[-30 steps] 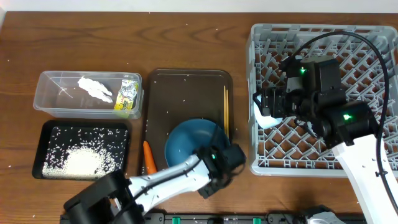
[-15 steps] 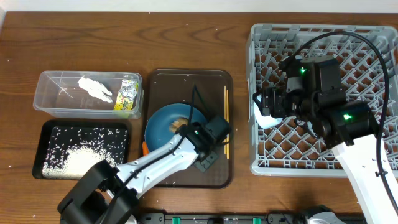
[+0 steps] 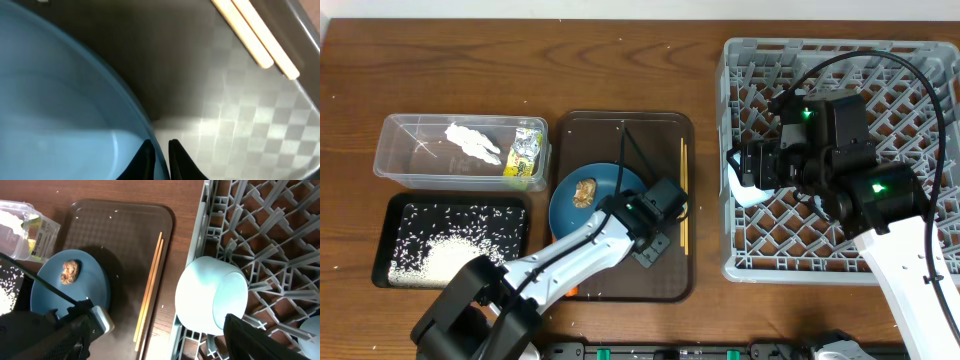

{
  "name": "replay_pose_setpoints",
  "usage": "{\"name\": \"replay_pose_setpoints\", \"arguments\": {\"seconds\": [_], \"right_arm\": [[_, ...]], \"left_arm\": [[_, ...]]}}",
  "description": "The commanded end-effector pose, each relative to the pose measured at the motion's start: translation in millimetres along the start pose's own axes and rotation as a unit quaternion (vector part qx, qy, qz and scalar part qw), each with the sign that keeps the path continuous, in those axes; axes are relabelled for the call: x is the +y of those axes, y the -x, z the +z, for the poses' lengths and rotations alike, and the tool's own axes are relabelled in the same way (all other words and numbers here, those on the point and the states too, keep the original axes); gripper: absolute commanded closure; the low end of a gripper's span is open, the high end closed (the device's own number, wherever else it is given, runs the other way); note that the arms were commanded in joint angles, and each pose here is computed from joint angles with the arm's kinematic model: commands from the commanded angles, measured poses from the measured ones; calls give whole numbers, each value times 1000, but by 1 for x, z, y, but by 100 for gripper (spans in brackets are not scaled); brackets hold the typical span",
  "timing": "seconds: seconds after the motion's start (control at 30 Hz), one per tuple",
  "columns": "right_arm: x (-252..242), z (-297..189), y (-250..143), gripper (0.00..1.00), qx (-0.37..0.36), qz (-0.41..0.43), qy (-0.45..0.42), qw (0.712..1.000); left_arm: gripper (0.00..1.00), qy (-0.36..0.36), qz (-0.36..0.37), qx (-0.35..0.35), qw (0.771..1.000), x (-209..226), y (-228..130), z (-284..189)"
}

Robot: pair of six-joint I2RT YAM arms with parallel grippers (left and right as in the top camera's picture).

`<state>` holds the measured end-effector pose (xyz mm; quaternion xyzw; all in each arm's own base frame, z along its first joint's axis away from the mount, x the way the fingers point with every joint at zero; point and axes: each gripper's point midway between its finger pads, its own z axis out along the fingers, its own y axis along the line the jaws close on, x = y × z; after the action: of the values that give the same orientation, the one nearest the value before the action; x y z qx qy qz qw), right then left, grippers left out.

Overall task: Sort waste into correct bins and load items into the dishwasher rack
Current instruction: 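Lift the blue plate off the brown tray with the left gripper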

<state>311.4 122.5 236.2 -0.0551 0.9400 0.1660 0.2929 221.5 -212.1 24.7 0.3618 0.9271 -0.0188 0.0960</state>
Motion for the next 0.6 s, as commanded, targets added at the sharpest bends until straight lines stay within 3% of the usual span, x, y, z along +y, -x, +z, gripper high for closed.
{"name": "replay_pose_setpoints", "arguments": {"seconds": [0.0,0.17,0.2,0.27,0.37,0.47,0.5,0.57], "right_arm": [[7,0,1,22,-1,-7,4,1000],[8,0,3,22,-4,-8,5,1000],[8,0,3,22,-5,-8,5,1000],[8,0,4,22,-5,-8,6,1000],[8,0,3,22,-5,-8,5,1000],[8,0,3,22,-4,-8,5,1000],[8,0,3,22,-4,-8,5,1000],[8,0,3,22,-5,-8,6,1000]], "left_arm": [[87,4,5,8,1000,5,0,5],[87,5,5,8,1000,5,0,4],[84,4,5,8,1000,5,0,4],[64,5,7,8,1000,5,0,4],[59,5,21,8,1000,5,0,4],[89,4,21,8,1000,5,0,4],[94,4,21,8,1000,5,0,4],[94,4,17,3,1000,5,4,-1]]}}
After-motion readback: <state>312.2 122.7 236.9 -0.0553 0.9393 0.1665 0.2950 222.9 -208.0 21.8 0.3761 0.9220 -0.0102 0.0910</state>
